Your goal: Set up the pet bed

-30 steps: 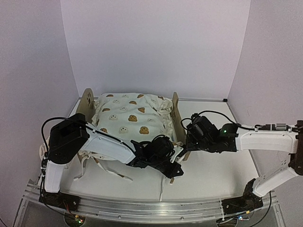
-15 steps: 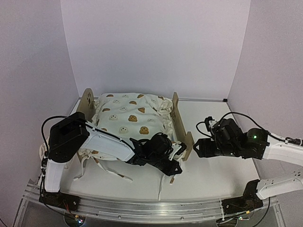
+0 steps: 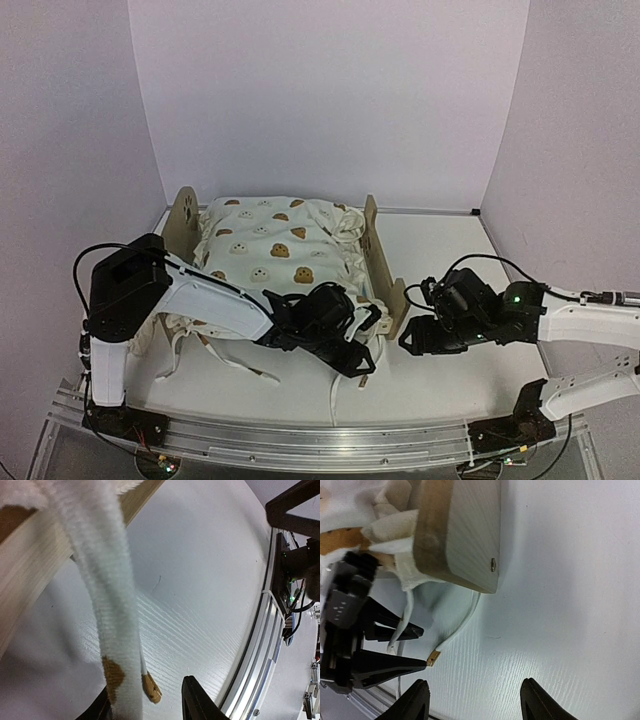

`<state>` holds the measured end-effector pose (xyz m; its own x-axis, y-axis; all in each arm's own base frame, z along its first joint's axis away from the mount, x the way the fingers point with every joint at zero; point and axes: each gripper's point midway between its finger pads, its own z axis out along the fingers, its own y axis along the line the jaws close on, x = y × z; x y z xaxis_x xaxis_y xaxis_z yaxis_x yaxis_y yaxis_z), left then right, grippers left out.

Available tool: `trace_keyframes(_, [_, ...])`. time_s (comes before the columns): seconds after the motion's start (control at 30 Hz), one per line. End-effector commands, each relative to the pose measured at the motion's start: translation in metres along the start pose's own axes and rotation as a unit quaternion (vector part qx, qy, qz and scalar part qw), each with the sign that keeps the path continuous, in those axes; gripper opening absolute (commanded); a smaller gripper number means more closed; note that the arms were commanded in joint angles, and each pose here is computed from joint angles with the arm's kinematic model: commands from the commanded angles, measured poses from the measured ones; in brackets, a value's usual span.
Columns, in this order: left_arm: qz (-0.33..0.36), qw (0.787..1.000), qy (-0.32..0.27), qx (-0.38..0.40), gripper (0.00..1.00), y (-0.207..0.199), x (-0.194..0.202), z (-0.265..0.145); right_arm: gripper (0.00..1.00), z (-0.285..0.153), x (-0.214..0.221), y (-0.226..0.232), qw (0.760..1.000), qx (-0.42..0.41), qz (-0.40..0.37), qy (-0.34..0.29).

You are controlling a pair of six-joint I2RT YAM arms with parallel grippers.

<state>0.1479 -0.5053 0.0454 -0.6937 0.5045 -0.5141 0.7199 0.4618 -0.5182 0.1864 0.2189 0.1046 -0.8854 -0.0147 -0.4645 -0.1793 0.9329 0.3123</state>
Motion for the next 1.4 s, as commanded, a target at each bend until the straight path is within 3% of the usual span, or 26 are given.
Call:
trace_keyframes(0.0, [0.0, 0.999, -0.027, -0.03, 0.4, -0.004, -0.021, -0.035, 0.63, 0.012, 0.006, -0.003, 0.998, 0.012, 0.057, 0.006])
trace_keyframes(0.3, [-0.007, 0.998, -0.021, -0.055, 0.54, 0.007, -0.004, -0.05, 0.67, 0.039, 0.013, 0.016, 0.998, 0.04, 0.046, 0.011])
trace_keyframes(0.67, [-0.017, 0.998, -0.021, -0.054, 0.72, 0.008, 0.009, -0.061, 0.65, 0.074, 0.012, 0.038, 0.998, 0.043, 0.046, -0.018])
trace_keyframes(0.97, [0.016, 0.998, -0.05, -0.038, 0.81, -0.008, 0.006, -0.072, 0.66, 0.031, -0.013, 0.017, 0.992, 0.07, 0.031, -0.101])
trace_keyframes(1.07, [0.035, 0.997, -0.057, -0.037, 0.82, -0.021, 0.004, -0.081, 0.65, 0.025, -0.01, 0.01, 0.991, 0.072, 0.044, -0.099])
trace_keyframes(1.17, [0.032, 0.996, -0.053, -0.064, 0.99, -0.016, 0.006, -0.089, 0.64, 0.027, -0.003, 0.014, 0.993, 0.066, 0.052, -0.08])
trace_keyframes(1.37, [0.028, 0.994, -0.062, -0.082, 1.0, -0.02, 0.007, -0.115, 0.59, 0.032, 0.005, 0.034, 0.995, 0.065, 0.029, -0.073])
